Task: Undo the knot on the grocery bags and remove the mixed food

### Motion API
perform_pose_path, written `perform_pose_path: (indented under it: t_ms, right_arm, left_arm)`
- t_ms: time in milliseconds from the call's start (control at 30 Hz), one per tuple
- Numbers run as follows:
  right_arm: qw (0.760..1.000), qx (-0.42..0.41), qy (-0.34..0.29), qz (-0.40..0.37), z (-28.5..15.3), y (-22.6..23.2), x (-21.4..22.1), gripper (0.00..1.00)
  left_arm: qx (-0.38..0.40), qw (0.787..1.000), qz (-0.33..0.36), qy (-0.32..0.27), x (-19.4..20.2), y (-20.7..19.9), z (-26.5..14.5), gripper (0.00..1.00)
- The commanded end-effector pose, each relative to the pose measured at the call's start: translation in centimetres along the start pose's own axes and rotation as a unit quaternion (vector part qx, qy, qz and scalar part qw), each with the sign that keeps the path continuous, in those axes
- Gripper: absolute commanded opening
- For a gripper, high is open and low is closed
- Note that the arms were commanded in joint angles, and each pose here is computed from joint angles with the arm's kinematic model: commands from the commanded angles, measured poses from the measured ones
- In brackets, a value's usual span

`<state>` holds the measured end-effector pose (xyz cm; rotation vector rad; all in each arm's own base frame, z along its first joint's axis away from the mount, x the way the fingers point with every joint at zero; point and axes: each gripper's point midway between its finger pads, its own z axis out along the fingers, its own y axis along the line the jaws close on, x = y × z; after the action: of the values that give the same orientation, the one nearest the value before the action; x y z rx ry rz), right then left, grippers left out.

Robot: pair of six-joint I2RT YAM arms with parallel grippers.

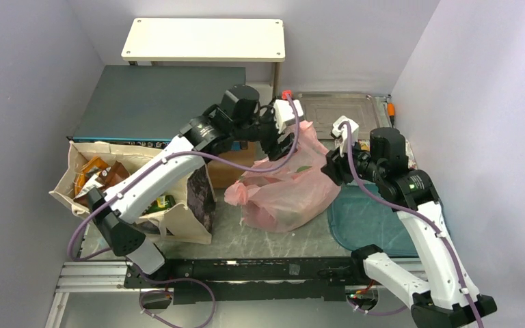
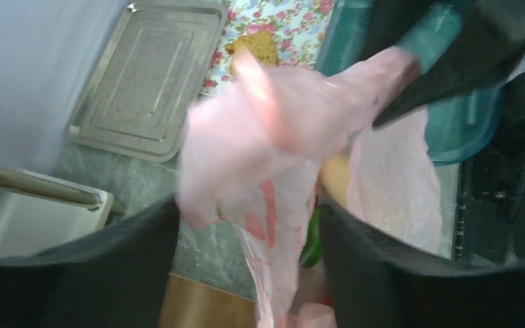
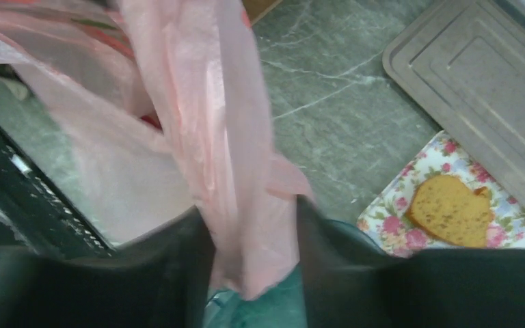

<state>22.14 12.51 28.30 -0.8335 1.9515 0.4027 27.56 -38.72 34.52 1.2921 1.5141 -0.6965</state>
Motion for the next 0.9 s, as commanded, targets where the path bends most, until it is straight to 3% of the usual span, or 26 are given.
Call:
perform_pose_path:
  t_ms: [0, 33, 100, 267, 400, 567, 733, 867]
  right_arm:
    - [0.999, -0.007, -0.047, -0.021, -1.7, 0.6, -2.5, 0.71]
    - [0.998, -0.016, -0.051, -0.018, -2.1, 1.2, -2.6, 0.81]
    - [0.997, -0.039, -0.064, -0.019, -3.4, 2.4, -3.3, 0.90]
    - [0.981, -0.147, -0.105, -0.075, -6.5, 6.4, -6.4, 0.98]
    - [0.961, -0.216, -0.139, -0.107, -7.4, 8.3, -9.4, 0.96]
    - [0.937, -0.294, -0.147, -0.120, -6.8, 10.8, -10.9, 0.91]
    - [0.915, -0.351, -0.121, -0.160, -4.3, 15.0, -10.8, 0.89]
    - [0.904, -0.366, -0.082, -0.205, -1.4, 17.3, -9.3, 0.88]
  left_arm:
    - [0.047, 0.998, 0.031, -0.033, -3.2, -3.0, -6.2, 0.86]
    - [0.062, 0.997, 0.030, -0.036, -2.9, -3.8, -7.5, 0.90]
    - [0.079, 0.995, 0.037, -0.038, -2.2, -4.9, -10.1, 0.99]
    - [0.095, 0.995, 0.037, -0.016, -0.9, -5.4, -14.9, 0.99]
    - [0.156, 0.985, 0.072, 0.007, 0.9, -7.6, -17.4, 0.98]
    - [0.271, 0.944, 0.181, 0.055, 5.9, -12.4, -19.5, 0.90]
    - [0.325, 0.890, 0.305, 0.094, 11.8, -15.0, -17.6, 0.96]
    - [0.311, 0.883, 0.342, 0.079, 14.3, -15.0, -14.7, 0.99]
